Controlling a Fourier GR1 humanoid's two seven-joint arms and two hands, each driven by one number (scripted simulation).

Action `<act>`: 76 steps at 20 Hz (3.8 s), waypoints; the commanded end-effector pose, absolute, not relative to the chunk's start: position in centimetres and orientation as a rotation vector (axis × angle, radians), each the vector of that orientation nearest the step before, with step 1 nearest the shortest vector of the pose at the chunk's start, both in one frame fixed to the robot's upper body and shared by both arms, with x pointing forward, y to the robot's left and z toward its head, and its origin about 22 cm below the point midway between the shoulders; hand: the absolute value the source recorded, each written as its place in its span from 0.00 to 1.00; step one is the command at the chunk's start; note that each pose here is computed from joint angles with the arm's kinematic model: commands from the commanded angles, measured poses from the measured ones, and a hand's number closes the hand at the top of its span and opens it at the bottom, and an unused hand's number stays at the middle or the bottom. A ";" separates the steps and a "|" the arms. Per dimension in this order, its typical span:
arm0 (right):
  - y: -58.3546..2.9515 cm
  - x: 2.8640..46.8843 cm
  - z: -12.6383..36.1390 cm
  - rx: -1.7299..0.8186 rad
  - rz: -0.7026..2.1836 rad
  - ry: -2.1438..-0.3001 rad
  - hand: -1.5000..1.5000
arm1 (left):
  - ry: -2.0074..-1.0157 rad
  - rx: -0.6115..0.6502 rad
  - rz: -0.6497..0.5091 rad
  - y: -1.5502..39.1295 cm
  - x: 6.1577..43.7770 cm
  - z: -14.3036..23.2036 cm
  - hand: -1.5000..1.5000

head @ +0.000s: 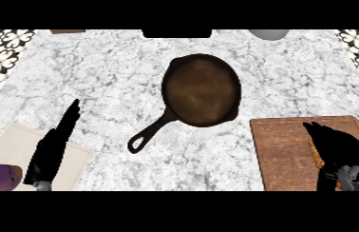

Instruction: Pick the croissant from the cutting board and place it in the pan

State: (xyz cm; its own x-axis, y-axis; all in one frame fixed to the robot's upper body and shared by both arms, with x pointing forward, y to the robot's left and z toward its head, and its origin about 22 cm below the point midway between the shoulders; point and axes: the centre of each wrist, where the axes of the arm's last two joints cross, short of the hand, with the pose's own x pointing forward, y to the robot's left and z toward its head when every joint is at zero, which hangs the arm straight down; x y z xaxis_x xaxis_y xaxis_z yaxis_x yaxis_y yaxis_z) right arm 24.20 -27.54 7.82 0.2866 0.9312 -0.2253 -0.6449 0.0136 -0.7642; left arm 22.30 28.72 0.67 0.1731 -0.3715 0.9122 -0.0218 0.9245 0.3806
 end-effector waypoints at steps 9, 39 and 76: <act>-29.9 23.1 3.4 -0.961 1.267 -0.285 0.00 | -1.396 0.341 -0.255 27.9 22.4 0.3 0.50; -24.9 19.0 2.6 -0.897 0.527 -0.413 1.00 | -1.360 0.369 -0.223 29.3 21.4 -0.2 0.50; -9.8 40.8 8.8 -1.146 0.442 -1.065 1.00 | -1.425 0.327 -0.306 27.9 23.7 1.9 0.50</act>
State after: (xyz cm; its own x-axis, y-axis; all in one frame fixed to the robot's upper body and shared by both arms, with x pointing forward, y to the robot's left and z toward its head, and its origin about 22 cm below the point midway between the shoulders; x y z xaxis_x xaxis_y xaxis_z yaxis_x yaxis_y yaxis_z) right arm 39.10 -10.90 10.88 0.4272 0.7626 0.4858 0.2705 0.4048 -0.8734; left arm 23.58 27.67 1.53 0.1430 -0.3839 0.9122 0.0110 0.9223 0.3864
